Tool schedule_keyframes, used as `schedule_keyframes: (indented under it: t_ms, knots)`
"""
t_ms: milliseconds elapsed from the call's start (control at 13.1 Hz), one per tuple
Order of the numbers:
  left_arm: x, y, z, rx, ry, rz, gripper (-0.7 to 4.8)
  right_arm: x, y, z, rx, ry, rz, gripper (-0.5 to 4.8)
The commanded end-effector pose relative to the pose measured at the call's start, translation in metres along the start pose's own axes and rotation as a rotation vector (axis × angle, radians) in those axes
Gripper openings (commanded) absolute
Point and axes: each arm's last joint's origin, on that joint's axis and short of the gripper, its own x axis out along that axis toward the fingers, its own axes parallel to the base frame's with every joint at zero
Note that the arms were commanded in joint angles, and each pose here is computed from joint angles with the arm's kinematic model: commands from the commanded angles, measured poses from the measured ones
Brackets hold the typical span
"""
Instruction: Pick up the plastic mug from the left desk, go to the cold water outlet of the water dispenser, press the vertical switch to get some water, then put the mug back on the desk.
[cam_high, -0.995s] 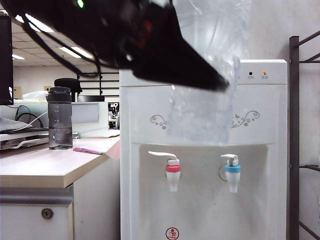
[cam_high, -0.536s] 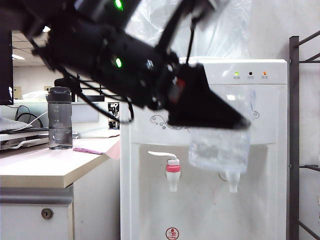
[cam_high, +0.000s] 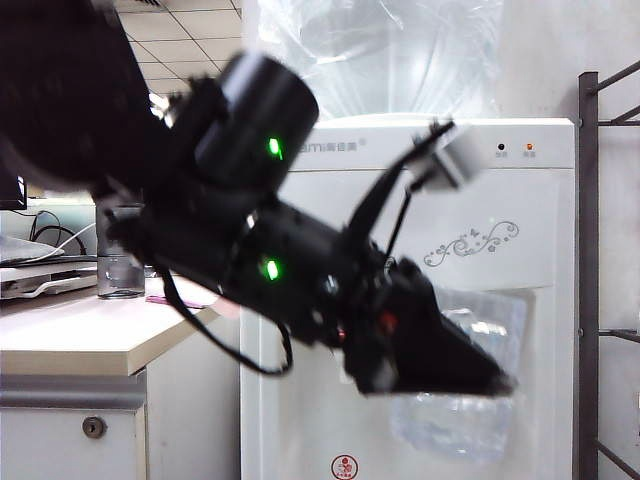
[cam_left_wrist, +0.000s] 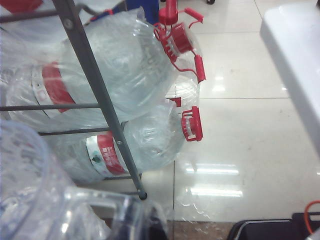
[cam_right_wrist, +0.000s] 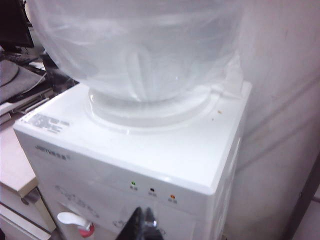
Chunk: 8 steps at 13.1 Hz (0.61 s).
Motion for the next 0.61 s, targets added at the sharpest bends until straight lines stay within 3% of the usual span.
schedule_keyframes:
  t_ms: [77,459,612]
  knots:
    - [0.013,0.0,-0.015,0.027,-0.036,0.003,-0.06,-0.001,0.0,0.002,-0.008,-0.004,0.003,-0.01]
    - [0.027,-0.002,-0.039,0.034,-0.045,0.013,-0.06,-0.001,0.0,0.001,-0.007,-0.002,0.004,-0.01]
    - [0.035,0.001,-0.049,-0.015,-0.057,0.008,-0.06,-0.001,0.0,0.0,-0.005,0.015,0.003,-0.01]
